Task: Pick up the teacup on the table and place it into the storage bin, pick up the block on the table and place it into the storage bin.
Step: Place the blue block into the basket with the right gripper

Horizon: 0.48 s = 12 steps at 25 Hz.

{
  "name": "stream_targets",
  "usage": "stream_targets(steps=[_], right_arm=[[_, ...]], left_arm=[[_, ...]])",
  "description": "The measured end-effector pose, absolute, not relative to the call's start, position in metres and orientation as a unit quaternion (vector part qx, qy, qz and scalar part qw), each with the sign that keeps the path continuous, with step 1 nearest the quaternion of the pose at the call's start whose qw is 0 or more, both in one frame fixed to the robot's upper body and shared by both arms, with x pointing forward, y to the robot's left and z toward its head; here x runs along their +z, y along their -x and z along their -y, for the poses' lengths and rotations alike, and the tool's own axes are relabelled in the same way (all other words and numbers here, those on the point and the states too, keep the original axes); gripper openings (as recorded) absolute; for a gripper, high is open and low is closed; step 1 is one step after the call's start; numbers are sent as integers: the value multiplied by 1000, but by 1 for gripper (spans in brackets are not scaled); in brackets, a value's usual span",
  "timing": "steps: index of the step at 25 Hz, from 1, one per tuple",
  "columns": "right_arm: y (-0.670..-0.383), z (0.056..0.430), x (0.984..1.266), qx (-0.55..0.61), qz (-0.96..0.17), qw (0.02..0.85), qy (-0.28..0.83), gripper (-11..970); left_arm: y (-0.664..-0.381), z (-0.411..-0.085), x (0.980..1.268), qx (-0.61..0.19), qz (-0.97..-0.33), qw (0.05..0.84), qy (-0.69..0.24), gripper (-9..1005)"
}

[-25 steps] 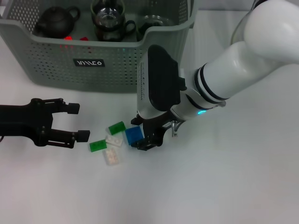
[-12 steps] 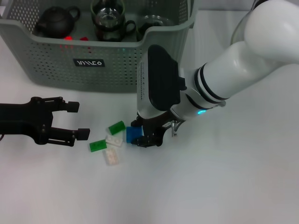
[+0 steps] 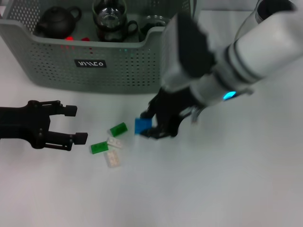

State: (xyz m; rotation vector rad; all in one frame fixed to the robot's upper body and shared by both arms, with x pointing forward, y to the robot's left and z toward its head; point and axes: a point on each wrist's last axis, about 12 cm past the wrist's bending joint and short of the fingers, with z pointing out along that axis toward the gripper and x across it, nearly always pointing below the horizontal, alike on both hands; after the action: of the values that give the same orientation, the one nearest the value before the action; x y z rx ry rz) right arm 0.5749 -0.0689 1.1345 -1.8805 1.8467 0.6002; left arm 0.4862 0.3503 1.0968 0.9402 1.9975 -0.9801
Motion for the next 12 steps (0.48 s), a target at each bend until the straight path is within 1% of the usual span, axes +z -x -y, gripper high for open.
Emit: stream_targets(steps=[8,12], right_arm=[[-562,124,1248,255,-663,263,652,415],[-557,139,1289,277,-649,288,647,414]], left_arm=[[-486,-352,1096,-376,-776,355,-361,874],[-485,-352,1096,-376,-776,355,-361,873]])
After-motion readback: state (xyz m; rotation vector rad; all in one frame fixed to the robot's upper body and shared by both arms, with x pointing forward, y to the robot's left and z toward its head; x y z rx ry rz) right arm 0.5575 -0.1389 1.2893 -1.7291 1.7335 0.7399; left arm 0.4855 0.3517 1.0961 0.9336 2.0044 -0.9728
